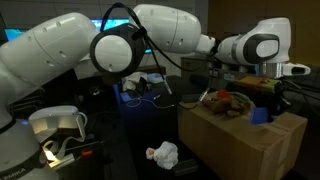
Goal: Switch between all the objects on the box and on the table
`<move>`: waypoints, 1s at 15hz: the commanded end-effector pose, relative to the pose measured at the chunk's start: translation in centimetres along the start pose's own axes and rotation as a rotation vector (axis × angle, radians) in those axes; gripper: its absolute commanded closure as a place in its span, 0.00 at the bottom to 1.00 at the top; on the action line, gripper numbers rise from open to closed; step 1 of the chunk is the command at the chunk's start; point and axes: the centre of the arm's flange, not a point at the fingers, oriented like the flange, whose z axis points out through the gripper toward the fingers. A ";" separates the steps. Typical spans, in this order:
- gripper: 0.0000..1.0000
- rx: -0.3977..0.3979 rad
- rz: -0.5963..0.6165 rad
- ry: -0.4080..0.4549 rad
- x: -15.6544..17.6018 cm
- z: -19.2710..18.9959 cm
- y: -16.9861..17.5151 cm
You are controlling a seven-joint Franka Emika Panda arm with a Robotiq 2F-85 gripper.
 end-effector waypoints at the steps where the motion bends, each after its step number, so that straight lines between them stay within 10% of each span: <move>1: 0.89 0.010 -0.072 -0.025 -6.5 -3.4 3.1; 15: 0.90 0.076 -0.077 -0.197 -18.0 2.1 12.2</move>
